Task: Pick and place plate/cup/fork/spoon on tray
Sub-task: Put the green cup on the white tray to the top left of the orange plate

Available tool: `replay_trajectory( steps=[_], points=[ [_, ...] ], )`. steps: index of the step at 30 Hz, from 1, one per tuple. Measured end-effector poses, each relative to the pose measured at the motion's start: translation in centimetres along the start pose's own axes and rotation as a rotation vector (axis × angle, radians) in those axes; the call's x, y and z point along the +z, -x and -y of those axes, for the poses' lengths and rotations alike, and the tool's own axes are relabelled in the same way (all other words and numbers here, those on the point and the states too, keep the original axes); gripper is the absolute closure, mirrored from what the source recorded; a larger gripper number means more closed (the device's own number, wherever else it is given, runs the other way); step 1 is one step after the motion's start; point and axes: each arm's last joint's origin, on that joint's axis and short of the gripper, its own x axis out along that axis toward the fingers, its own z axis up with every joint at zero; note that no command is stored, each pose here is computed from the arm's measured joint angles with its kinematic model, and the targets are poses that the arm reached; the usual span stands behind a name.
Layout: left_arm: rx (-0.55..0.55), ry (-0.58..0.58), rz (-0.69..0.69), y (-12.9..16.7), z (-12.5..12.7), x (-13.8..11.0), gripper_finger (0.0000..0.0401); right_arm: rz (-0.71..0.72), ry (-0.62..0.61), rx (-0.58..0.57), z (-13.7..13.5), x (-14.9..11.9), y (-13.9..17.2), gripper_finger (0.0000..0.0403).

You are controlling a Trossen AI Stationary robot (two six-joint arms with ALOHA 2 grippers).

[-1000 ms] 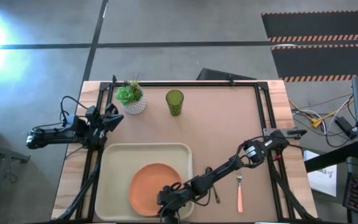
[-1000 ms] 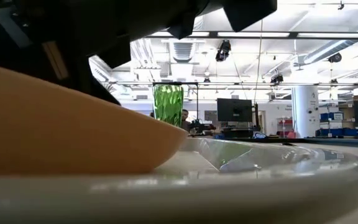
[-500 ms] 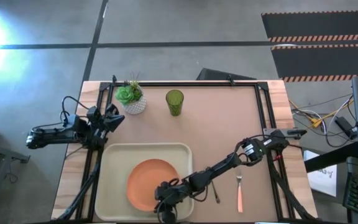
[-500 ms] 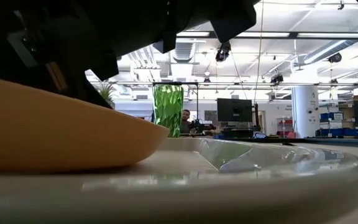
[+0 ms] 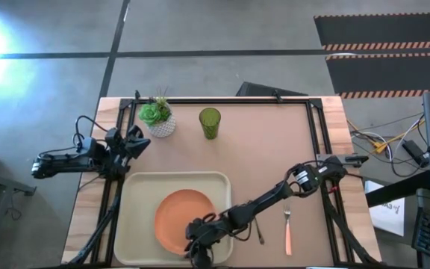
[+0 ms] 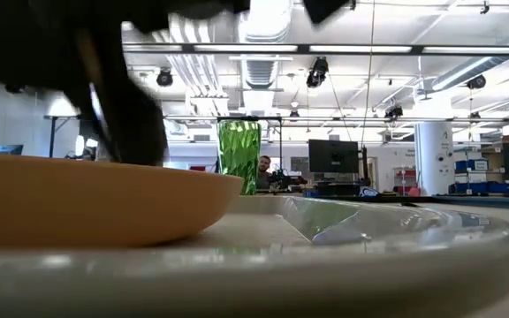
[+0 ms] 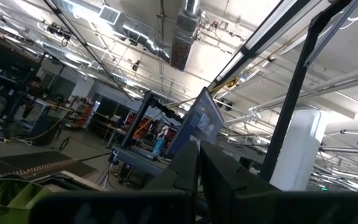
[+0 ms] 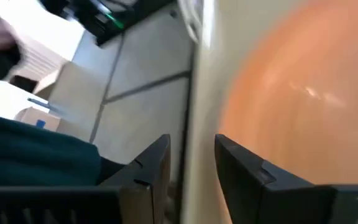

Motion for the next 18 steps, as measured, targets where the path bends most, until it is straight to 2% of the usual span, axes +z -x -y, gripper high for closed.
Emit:
replay_trajectory(
  steps=[3, 10, 13, 15, 18],
  points=[
    [0.001, 0.0, -0.001, 0.0, 0.0, -0.1, 0.0401, 0.003, 0.032, -0.014, -1.2, 1.4, 1.5, 0.0293],
    [-0.003, 0.002, 0.006, 0.0, 0.0, 0.1, 0.0401, -0.212, 0.027, -0.33, -1.8, 1.7, 6.0, 0.0333],
    [0.0, 0.007, -0.003, 0.0, 0.0, 0.0, 0.0401, -0.274, 0.009, -0.417, -2.0, 1.5, 7.5, 0.0359],
    [0.023, 0.02, -0.051, -0.2, -0.1, -0.3, 0.0401, -0.246, 0.005, -0.444, -2.4, 2.0, 8.1, 0.0371],
    [0.102, 0.006, -0.225, -0.4, -0.5, -1.2, 0.0401, -0.181, 0.027, -0.461, -3.2, 3.0, 9.1, 0.038]
  ],
)
